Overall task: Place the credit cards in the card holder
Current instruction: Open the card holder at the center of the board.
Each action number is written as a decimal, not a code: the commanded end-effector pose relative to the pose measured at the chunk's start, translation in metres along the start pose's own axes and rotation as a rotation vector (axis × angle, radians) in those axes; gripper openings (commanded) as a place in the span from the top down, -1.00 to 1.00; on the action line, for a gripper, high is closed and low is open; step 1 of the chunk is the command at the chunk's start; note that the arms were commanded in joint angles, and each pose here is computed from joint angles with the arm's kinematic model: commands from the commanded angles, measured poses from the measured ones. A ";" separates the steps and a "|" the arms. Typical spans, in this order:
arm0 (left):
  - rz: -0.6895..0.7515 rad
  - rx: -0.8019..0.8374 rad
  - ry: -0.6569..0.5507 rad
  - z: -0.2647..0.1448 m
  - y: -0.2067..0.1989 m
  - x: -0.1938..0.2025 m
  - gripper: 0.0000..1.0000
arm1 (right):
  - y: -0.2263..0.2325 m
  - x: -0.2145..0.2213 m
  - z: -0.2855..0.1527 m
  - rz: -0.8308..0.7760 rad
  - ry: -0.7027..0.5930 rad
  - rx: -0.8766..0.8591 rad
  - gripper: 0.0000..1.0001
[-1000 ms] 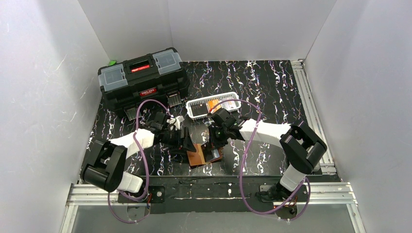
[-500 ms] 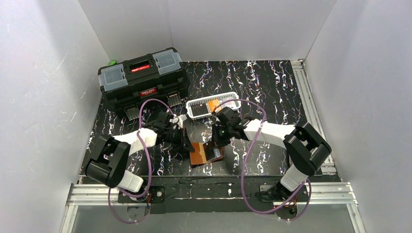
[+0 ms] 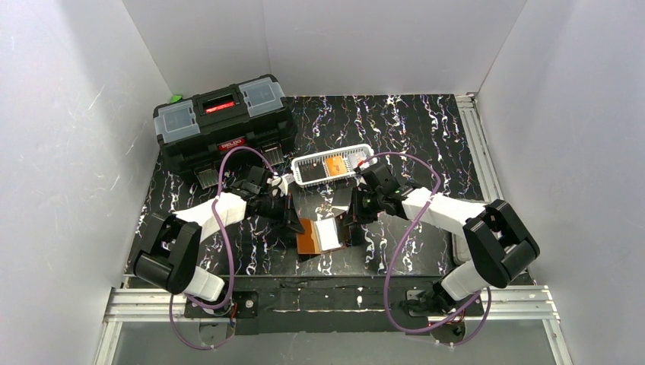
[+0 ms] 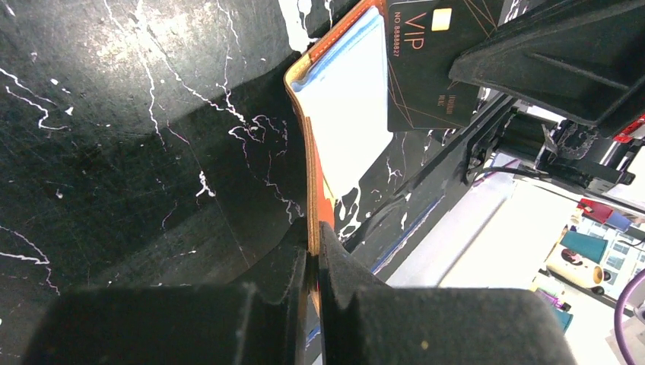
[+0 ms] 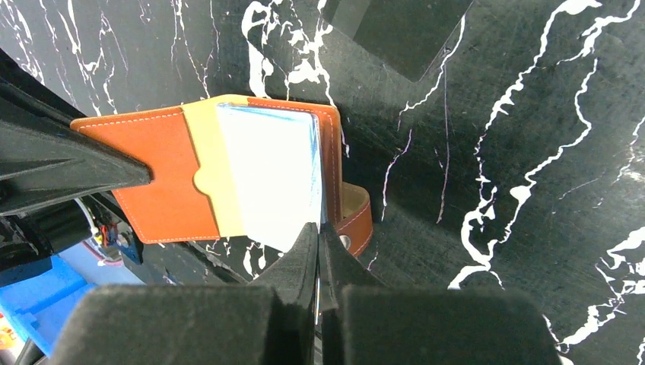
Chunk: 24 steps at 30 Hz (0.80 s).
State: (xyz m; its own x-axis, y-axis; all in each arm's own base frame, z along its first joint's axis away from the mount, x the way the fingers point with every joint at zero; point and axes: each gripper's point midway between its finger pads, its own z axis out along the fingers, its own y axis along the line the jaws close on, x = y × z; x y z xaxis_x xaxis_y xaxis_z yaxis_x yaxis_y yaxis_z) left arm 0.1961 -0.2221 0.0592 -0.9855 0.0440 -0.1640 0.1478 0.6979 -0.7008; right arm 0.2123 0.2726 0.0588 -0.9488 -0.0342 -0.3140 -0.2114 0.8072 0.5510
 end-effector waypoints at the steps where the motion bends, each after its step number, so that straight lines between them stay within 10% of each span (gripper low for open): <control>1: 0.026 0.000 0.014 -0.005 -0.006 0.001 1.00 | 0.002 -0.006 0.000 -0.019 -0.025 -0.017 0.97; 24: 0.058 -0.025 0.025 -0.005 -0.002 0.007 1.00 | 0.010 -0.014 -0.008 -0.050 -0.020 -0.078 0.97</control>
State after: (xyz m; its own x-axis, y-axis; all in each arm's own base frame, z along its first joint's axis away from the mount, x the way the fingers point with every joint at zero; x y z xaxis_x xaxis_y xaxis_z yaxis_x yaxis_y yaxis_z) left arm 0.1891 -0.2170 0.0527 -0.9825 0.0839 -0.1666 0.1752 0.7211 -0.6703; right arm 0.2178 0.2665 0.0592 -0.9412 -0.0584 -0.3328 -0.2448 0.7967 0.5525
